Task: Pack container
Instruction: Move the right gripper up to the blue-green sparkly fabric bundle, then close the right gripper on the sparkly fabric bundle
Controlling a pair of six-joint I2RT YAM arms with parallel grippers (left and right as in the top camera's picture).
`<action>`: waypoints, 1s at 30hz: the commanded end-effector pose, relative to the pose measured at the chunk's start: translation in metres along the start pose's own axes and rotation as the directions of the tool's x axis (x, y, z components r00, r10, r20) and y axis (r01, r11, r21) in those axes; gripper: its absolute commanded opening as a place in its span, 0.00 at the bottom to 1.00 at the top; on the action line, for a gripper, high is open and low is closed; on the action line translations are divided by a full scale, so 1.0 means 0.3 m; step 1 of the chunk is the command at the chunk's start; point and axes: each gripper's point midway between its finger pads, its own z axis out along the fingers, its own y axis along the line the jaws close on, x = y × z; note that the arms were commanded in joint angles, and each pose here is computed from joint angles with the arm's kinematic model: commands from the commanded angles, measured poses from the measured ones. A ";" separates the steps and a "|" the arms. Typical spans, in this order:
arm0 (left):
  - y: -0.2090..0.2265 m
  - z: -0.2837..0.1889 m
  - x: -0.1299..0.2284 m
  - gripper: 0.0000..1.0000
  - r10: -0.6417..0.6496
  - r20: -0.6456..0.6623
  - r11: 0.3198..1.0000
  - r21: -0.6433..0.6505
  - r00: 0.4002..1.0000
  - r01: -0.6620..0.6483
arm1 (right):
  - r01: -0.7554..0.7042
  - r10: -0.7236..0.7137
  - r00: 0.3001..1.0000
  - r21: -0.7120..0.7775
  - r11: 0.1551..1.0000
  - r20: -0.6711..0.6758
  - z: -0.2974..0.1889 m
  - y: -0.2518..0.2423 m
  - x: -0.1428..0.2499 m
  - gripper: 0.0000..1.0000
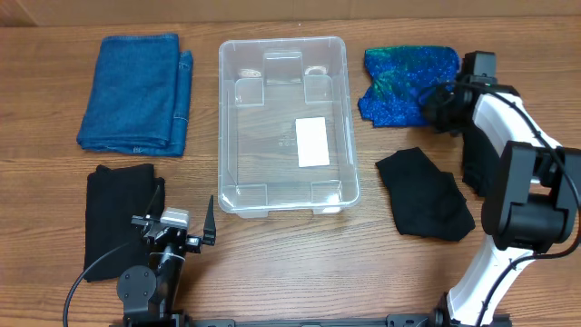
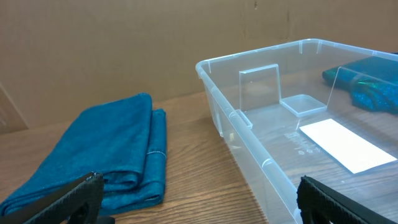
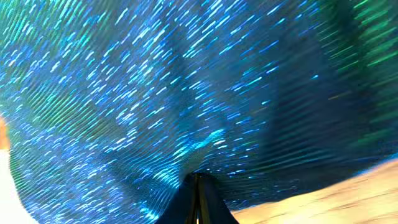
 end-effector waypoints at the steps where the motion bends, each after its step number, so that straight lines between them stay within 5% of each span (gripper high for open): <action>1: 0.010 -0.001 0.000 1.00 -0.010 0.004 1.000 -0.015 1.000 0.010 | -0.017 0.017 1.000 -0.082 0.996 0.000 0.004 0.146 0.034 0.04; 9: 0.010 -0.001 0.000 1.00 -0.010 0.004 1.000 -0.015 1.000 0.010 | 0.210 -0.094 0.913 -0.261 0.942 0.397 -0.387 0.404 -0.173 0.04; 13: 0.010 -0.001 0.000 1.00 -0.009 0.004 1.000 -0.015 1.000 0.010 | 0.256 -0.205 0.835 -0.032 0.966 0.511 -0.376 0.301 -0.261 0.04; 16: 0.010 -0.001 0.000 1.00 -0.009 0.004 1.000 -0.015 1.000 0.010 | 0.337 -0.332 0.828 0.072 0.939 0.452 -0.265 0.247 -0.248 0.04; 23: 0.010 -0.001 0.000 1.00 -0.009 0.004 1.000 -0.015 1.000 0.010 | 0.322 -0.381 0.867 0.224 0.920 0.321 -0.018 0.083 -0.212 0.04; 30: 0.010 -0.001 0.000 1.00 -0.010 0.004 1.000 -0.015 1.000 0.010 | 0.174 -0.198 0.965 0.146 0.974 0.170 0.063 0.040 -0.076 0.04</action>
